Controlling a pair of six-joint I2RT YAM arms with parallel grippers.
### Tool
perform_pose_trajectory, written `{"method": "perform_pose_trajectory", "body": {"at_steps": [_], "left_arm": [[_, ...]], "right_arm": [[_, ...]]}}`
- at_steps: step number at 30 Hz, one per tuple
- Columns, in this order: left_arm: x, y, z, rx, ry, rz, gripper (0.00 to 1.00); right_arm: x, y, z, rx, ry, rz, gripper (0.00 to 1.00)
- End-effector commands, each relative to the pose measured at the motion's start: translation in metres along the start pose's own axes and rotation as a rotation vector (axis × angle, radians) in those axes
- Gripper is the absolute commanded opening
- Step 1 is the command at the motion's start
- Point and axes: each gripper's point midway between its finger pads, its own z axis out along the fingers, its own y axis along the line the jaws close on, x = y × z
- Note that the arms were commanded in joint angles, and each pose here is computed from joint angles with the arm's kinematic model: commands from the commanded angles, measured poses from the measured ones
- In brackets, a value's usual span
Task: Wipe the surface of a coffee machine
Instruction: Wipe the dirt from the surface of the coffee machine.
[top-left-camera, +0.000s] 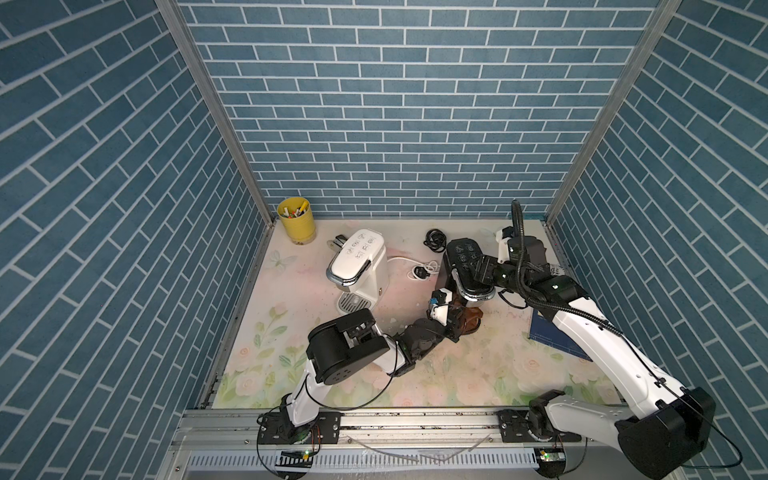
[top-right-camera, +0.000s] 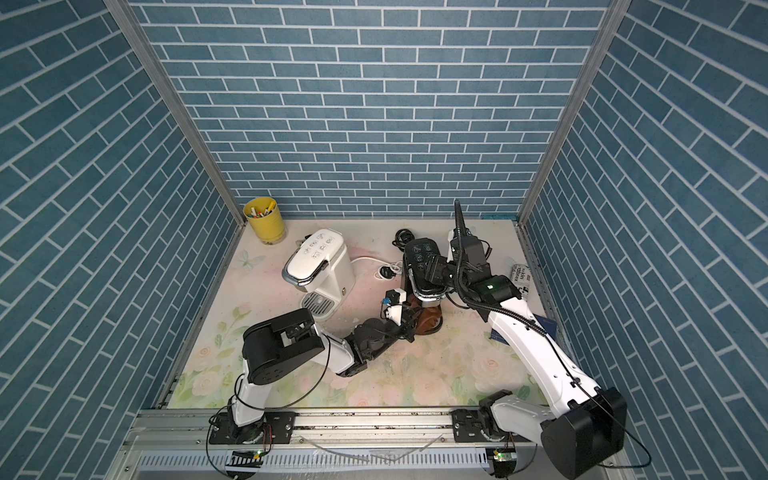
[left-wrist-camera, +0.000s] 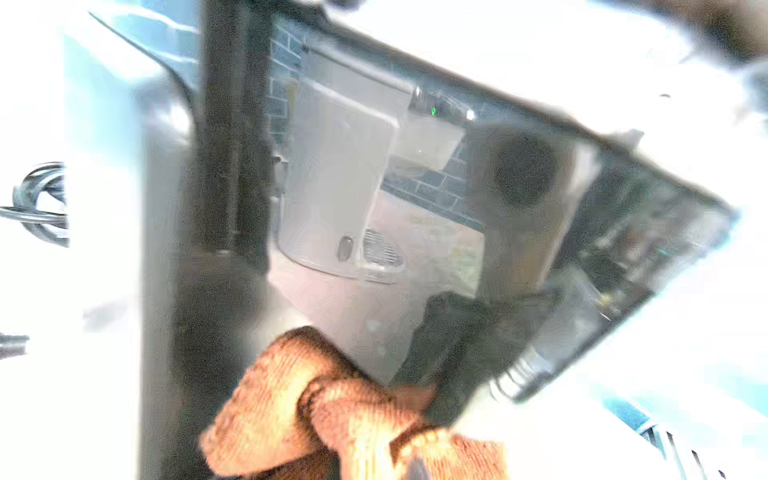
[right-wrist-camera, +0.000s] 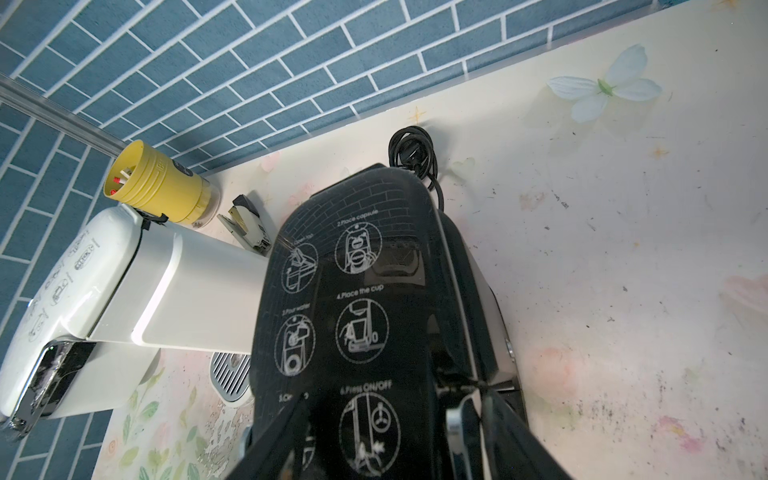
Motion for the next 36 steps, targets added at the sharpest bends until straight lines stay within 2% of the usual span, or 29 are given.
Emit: {"method": "perform_pose_trajectory", "body": {"at_steps": [1,8,17,26,31,36], "left_arm": [[-0.029,-0.004,-0.008,0.006,-0.088,-0.018,0.0],[-0.04,-0.027,-0.017,0.103,-0.082,-0.065,0.0],[0.002,-0.026,-0.02,0.118,0.026,-0.172,0.0],[0.011,-0.064,-0.007,0.23,0.047,-0.178,0.0],[0.015,-0.07,0.007,0.241,0.05,-0.183,0.0],[0.002,-0.077,0.019,0.243,0.006,-0.193,0.0]], "right_arm": [[0.071,-0.035,0.014,0.117,0.26,-0.011,0.64],[0.072,-0.035,0.014,0.119,0.261,-0.012,0.64],[0.072,-0.033,0.017,0.109,0.266,-0.006,0.64],[0.074,-0.032,0.019,0.106,0.278,-0.006,0.64],[0.073,-0.032,0.02,0.107,0.279,-0.01,0.64],[0.071,-0.033,0.019,0.118,0.276,-0.016,0.64]]}}
